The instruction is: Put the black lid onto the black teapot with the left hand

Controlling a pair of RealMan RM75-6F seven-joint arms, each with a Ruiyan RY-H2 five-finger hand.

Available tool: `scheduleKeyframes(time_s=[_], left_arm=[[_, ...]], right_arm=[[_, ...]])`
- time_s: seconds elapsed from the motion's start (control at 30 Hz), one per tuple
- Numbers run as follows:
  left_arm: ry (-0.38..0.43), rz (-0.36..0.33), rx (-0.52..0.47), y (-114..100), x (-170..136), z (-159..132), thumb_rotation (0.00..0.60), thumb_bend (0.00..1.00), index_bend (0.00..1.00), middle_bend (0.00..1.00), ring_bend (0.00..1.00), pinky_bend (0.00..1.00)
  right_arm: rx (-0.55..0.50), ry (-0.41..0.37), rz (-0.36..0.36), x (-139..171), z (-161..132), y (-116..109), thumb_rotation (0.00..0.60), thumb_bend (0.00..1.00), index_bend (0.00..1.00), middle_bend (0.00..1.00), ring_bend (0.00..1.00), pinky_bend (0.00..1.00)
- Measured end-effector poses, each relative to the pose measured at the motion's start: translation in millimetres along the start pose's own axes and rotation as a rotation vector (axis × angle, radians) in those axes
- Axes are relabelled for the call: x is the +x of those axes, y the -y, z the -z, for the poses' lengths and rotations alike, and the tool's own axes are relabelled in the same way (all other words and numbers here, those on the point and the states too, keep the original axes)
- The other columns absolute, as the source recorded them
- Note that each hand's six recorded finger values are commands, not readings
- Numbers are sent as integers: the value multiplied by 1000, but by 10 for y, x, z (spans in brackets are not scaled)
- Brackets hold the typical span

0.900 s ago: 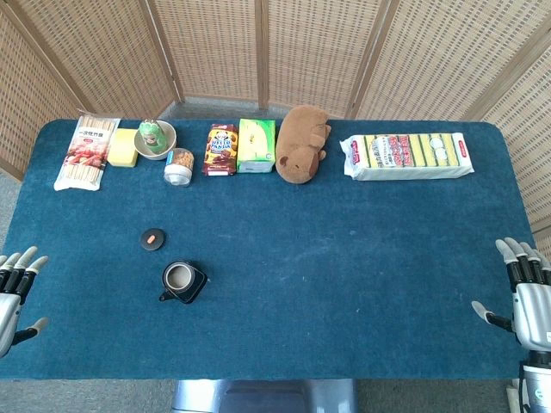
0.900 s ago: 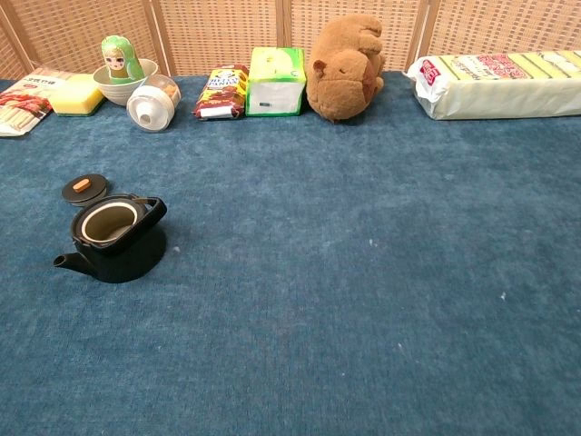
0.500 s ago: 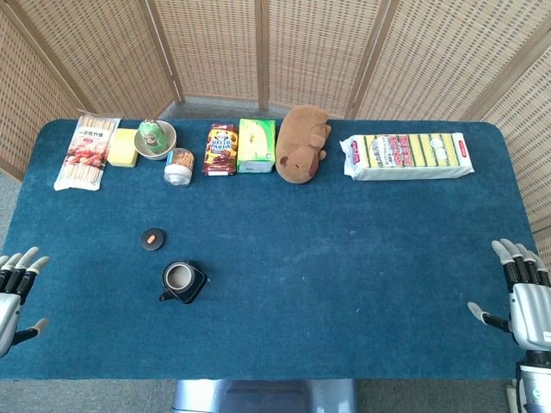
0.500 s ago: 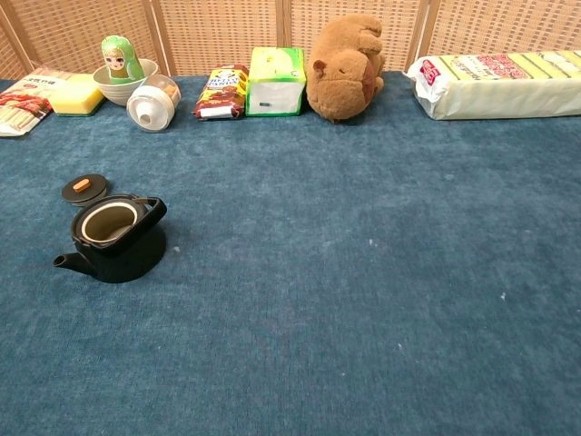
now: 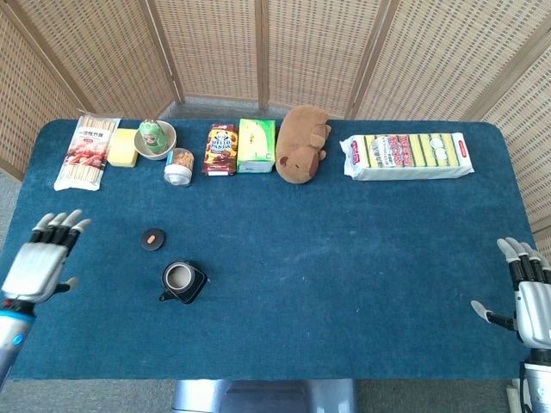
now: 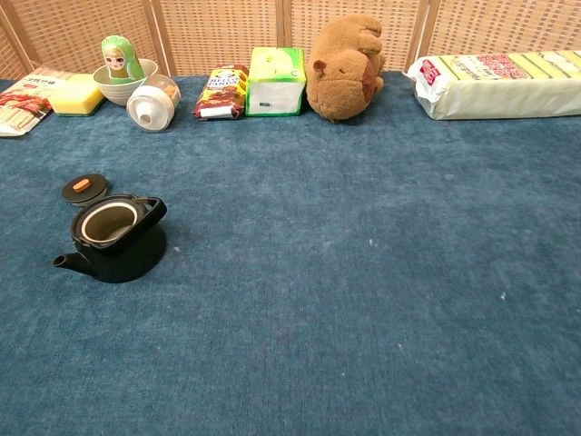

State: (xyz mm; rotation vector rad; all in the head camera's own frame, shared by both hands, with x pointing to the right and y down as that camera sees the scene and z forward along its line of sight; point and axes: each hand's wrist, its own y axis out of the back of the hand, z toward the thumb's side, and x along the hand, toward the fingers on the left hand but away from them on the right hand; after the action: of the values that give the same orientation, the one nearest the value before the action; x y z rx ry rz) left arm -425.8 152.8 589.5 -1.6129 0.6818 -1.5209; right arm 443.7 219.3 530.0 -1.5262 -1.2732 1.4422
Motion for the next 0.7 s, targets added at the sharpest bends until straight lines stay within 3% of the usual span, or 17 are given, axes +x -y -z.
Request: scheduleKeyframes(time_s=[0.2, 0.4, 0.7], left_arm=[[39, 86, 85, 80, 505, -272, 600, 173, 136, 0, 0, 0], [45, 114, 120, 181, 918, -527, 600, 177, 158, 0, 0, 0], [48, 148, 143, 361, 1210, -834, 600, 163, 158, 0, 0, 0]], right_arm=[[-4, 3, -7, -15, 10, 10, 600, 123, 70, 69, 72, 0], [-6, 12, -16, -33, 32, 31, 600, 123, 70, 68, 71, 0], [-10, 24, -23, -53, 69, 50, 600, 123, 70, 68, 71, 0]])
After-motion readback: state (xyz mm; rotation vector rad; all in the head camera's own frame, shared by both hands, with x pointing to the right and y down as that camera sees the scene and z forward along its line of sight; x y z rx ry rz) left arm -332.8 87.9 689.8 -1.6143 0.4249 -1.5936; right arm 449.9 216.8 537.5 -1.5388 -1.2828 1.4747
